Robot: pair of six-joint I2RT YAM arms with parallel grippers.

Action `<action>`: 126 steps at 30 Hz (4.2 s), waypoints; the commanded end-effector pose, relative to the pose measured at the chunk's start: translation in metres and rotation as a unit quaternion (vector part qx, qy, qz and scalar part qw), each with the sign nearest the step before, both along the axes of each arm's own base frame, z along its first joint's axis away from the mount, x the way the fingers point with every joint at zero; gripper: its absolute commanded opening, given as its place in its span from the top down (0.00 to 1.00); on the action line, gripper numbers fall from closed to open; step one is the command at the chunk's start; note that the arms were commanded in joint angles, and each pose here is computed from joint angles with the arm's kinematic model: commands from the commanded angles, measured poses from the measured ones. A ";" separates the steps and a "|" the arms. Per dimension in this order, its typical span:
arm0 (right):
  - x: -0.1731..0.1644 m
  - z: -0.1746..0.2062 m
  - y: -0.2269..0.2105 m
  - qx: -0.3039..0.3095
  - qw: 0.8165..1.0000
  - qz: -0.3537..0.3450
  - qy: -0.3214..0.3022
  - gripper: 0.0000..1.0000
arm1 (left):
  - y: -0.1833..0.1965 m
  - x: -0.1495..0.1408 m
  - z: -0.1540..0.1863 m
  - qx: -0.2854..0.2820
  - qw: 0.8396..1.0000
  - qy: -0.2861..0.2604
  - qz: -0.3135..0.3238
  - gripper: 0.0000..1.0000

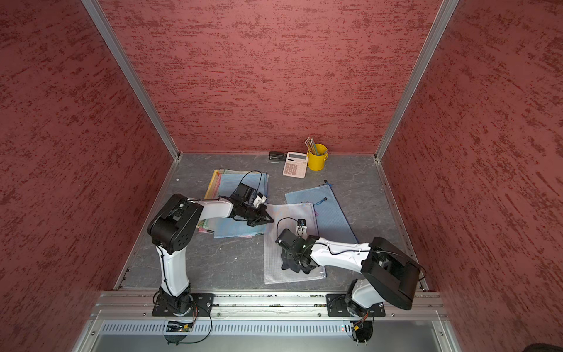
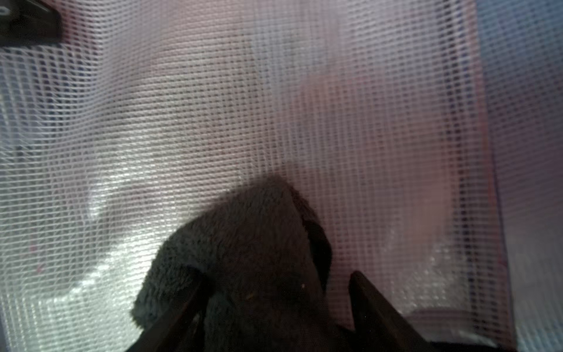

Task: Wipe the document bag
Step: Wipe the dirt from the document bag.

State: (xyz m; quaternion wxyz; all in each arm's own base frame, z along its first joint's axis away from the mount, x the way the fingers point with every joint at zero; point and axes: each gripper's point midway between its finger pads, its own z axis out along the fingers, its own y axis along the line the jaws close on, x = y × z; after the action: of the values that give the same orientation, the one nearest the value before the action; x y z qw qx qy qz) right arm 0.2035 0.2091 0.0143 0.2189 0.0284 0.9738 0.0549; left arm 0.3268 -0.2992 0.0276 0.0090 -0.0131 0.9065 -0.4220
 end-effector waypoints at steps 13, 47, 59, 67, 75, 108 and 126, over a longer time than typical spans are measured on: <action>-0.064 -0.048 -0.051 -0.076 0.987 -0.029 0.140 0.93 | 0.008 0.010 0.014 -0.005 1.000 -0.017 0.006 1.00; -0.084 0.010 -0.030 -0.180 0.978 0.000 0.103 1.00 | 0.025 0.021 0.029 -0.015 0.999 -0.039 0.024 1.00; 0.069 0.067 0.128 -0.011 0.989 0.092 -0.111 1.00 | 0.007 0.003 0.016 -0.010 1.000 -0.027 0.010 1.00; 0.041 -0.020 0.099 -0.033 0.993 0.109 -0.031 1.00 | 0.005 0.003 0.015 -0.011 0.999 -0.023 0.019 1.00; -0.081 -0.037 0.059 -0.072 0.977 0.167 0.108 1.00 | 0.013 0.016 0.018 -0.004 0.999 -0.034 0.018 1.00; -0.054 -0.008 -0.020 -0.070 0.992 -0.047 0.094 1.00 | 0.022 0.009 0.011 0.006 1.000 -0.019 0.013 1.00; 0.150 0.139 0.051 0.031 0.988 -0.011 -0.152 1.00 | 0.009 -0.012 0.008 -0.007 0.999 -0.003 -0.038 1.00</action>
State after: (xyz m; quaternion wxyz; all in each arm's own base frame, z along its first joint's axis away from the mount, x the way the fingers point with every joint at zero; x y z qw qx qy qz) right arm 0.3148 0.2311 0.1585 0.3191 0.1113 0.9369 0.0894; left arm 0.3177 -0.2840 0.0361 -0.0049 0.0049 0.9036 -0.4284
